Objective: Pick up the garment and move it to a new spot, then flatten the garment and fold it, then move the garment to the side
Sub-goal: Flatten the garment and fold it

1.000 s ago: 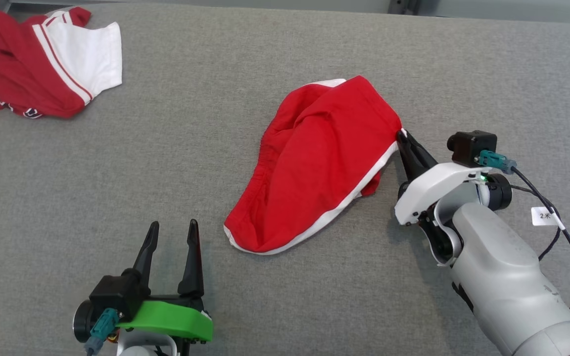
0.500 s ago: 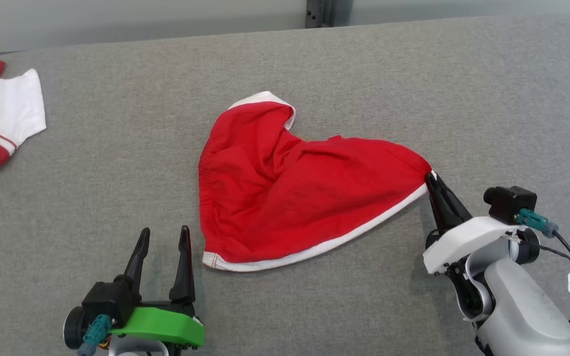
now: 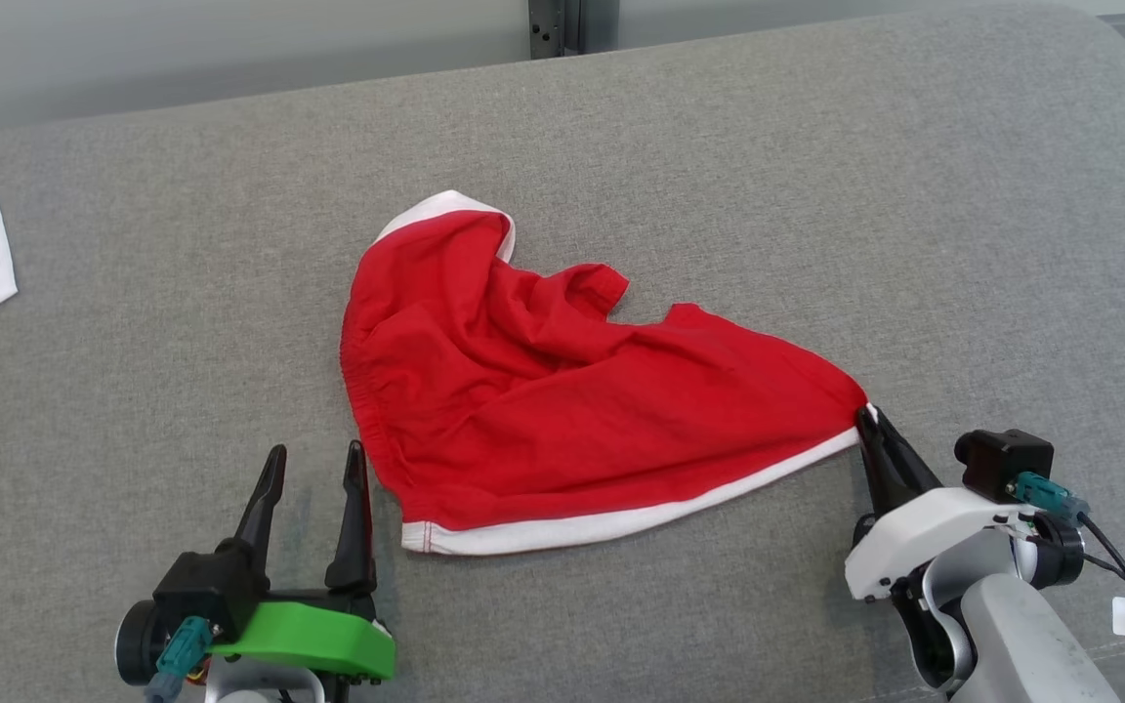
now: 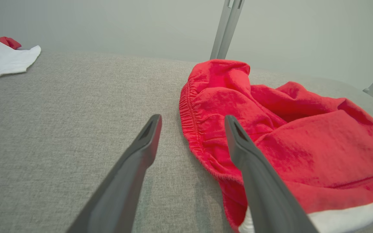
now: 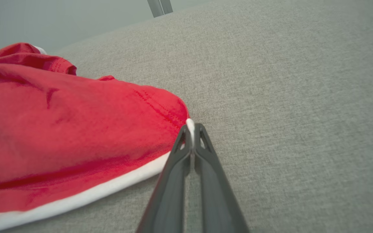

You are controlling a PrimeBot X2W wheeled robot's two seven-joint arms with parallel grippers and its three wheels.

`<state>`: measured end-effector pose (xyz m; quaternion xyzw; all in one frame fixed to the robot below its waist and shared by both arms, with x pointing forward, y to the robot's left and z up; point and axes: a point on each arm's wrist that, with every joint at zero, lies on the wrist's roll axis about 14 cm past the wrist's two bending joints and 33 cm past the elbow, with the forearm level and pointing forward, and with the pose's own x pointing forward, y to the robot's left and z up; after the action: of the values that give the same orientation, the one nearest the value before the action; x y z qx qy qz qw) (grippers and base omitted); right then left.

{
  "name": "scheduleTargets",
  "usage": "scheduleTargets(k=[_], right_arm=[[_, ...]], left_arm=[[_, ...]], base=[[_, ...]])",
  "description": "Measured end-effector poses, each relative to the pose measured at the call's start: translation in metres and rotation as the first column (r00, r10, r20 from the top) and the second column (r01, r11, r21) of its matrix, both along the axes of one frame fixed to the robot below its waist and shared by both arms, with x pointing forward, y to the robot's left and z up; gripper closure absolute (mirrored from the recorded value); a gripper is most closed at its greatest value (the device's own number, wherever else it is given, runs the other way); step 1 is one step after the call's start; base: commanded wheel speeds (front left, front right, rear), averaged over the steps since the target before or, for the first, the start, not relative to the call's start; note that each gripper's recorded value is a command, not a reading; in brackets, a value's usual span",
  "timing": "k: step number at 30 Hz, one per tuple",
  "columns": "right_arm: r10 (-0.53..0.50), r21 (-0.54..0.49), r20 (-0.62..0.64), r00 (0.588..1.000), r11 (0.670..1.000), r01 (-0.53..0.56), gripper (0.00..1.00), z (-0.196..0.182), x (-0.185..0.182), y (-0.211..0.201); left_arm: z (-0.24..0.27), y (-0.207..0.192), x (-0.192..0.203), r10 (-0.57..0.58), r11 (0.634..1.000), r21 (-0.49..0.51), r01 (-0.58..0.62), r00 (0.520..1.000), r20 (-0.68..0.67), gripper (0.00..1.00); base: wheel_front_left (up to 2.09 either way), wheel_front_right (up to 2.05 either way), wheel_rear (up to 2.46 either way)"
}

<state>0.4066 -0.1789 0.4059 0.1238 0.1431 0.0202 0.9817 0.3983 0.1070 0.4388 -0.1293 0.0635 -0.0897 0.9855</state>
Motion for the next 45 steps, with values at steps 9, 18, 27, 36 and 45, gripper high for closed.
scheduleTargets(k=[9,18,27,36,45], right_arm=[[-0.058,-0.066,0.085,0.995,0.996,0.064,0.00,0.020,-0.003,-0.022],[0.017,-0.126,0.346,0.938,0.992,0.028,0.00,0.097,0.007,-0.006],[0.103,-0.153,0.421,0.901,0.987,-0.042,0.00,0.123,-0.006,0.024],[0.112,-0.123,0.433,0.894,0.990,-0.065,0.00,0.127,-0.009,0.035],[0.110,-0.111,0.429,0.897,0.991,-0.068,0.00,0.125,-0.007,0.036]], left_arm=[[0.012,0.006,-0.001,0.015,1.000,0.008,-0.015,0.999,0.036,0.00],[0.032,0.010,-0.012,0.031,1.000,-0.005,-0.031,0.996,0.084,0.00],[0.045,0.022,-0.026,0.079,0.997,-0.019,-0.077,0.990,0.113,0.00],[0.044,0.036,-0.040,0.128,0.992,-0.027,-0.126,0.986,0.106,0.00],[0.040,0.038,-0.042,0.135,0.991,-0.021,-0.134,0.986,0.095,0.00]], base=[[0.00,0.00,0.00],[0.00,0.00,0.00],[0.00,0.00,0.00],[0.00,0.00,0.00],[0.00,0.00,0.00]])
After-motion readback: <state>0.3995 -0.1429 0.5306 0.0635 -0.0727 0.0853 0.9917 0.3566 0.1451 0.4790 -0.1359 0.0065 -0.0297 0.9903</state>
